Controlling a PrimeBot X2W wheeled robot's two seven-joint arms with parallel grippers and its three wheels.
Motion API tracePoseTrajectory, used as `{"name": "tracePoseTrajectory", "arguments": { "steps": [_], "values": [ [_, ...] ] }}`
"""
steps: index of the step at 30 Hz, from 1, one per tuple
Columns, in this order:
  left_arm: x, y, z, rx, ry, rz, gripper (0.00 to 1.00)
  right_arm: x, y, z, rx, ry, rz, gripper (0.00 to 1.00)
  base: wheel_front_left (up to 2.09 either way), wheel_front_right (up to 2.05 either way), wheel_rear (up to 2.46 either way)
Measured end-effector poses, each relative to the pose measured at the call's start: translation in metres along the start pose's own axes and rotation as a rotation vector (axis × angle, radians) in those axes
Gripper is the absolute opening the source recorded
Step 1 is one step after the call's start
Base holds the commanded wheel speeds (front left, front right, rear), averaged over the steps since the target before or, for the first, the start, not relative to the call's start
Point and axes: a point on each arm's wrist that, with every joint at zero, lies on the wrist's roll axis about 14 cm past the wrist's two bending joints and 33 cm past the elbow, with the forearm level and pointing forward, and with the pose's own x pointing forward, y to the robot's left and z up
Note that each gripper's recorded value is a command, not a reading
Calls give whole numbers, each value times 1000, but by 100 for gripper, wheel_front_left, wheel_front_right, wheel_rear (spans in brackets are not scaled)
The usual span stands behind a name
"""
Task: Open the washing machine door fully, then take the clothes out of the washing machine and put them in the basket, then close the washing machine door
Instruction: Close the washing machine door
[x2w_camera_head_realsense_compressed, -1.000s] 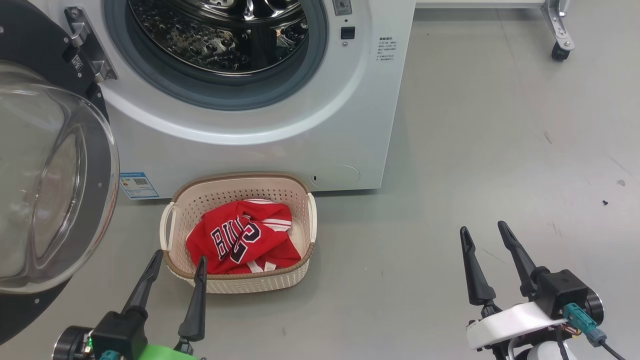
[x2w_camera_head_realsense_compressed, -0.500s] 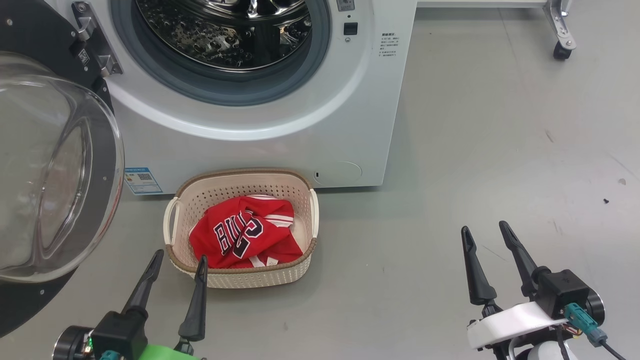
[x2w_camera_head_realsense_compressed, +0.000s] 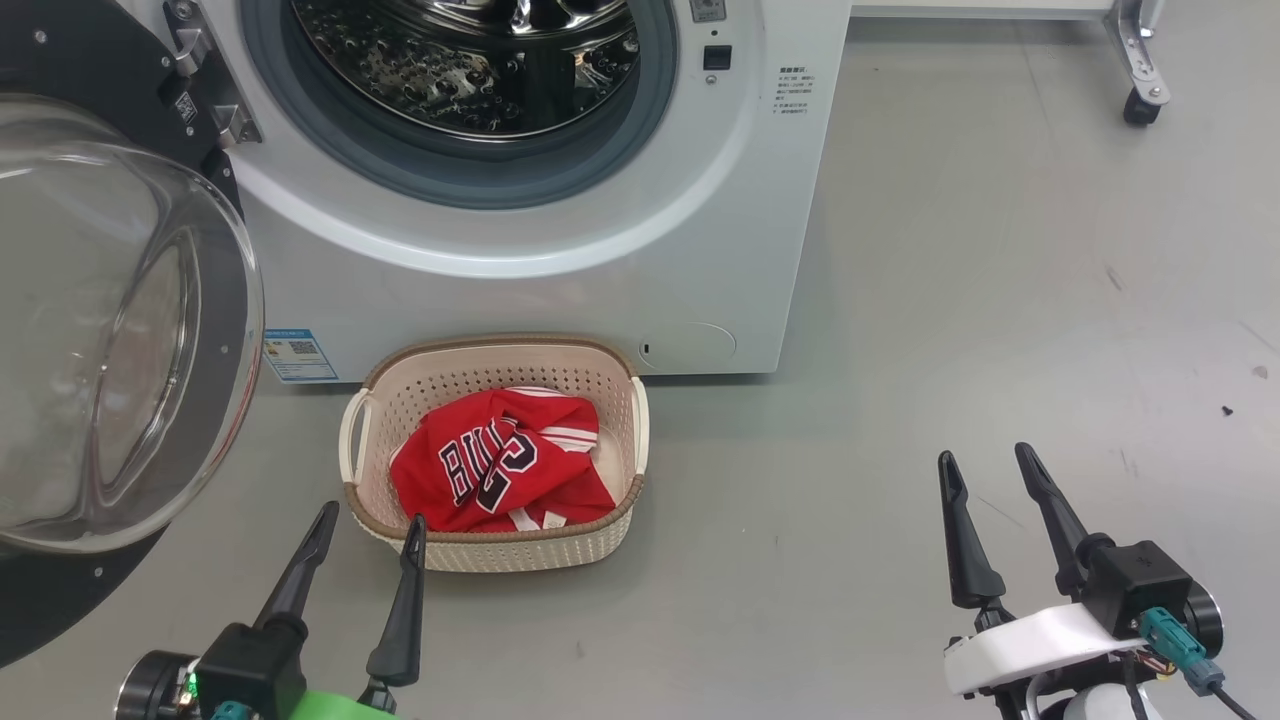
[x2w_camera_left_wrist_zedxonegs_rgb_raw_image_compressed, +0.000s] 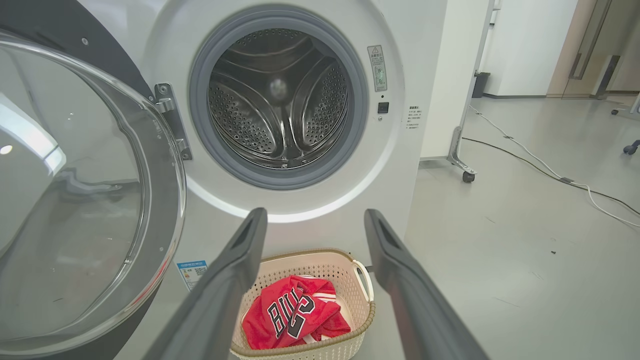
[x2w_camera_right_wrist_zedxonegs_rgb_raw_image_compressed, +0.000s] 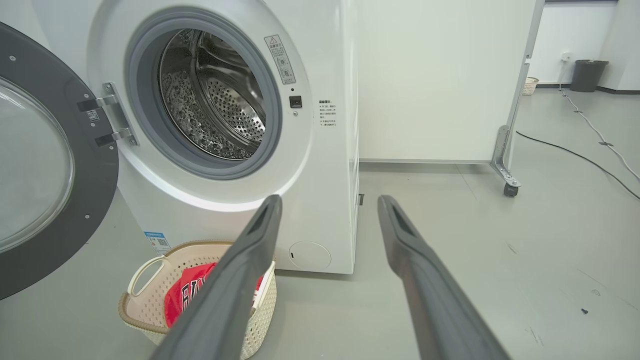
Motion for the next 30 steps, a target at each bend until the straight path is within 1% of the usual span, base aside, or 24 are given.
{"name": "tracePoseTrajectory", "arguments": {
  "steps": [8, 16, 30],
  "values": [
    [-8, 9, 0, 4, 1, 37, 100, 8, 10, -1, 3, 2, 34, 100, 0, 0, 0],
    [-23, 27, 1, 5, -3, 110, 100, 19, 30, -5, 4, 12, 102, 100, 0, 0, 0],
    [-66, 69, 12, 15, -40, 298, 100, 32, 89, -18, 18, 50, 290, 100, 0, 0, 0]
  ]
}}
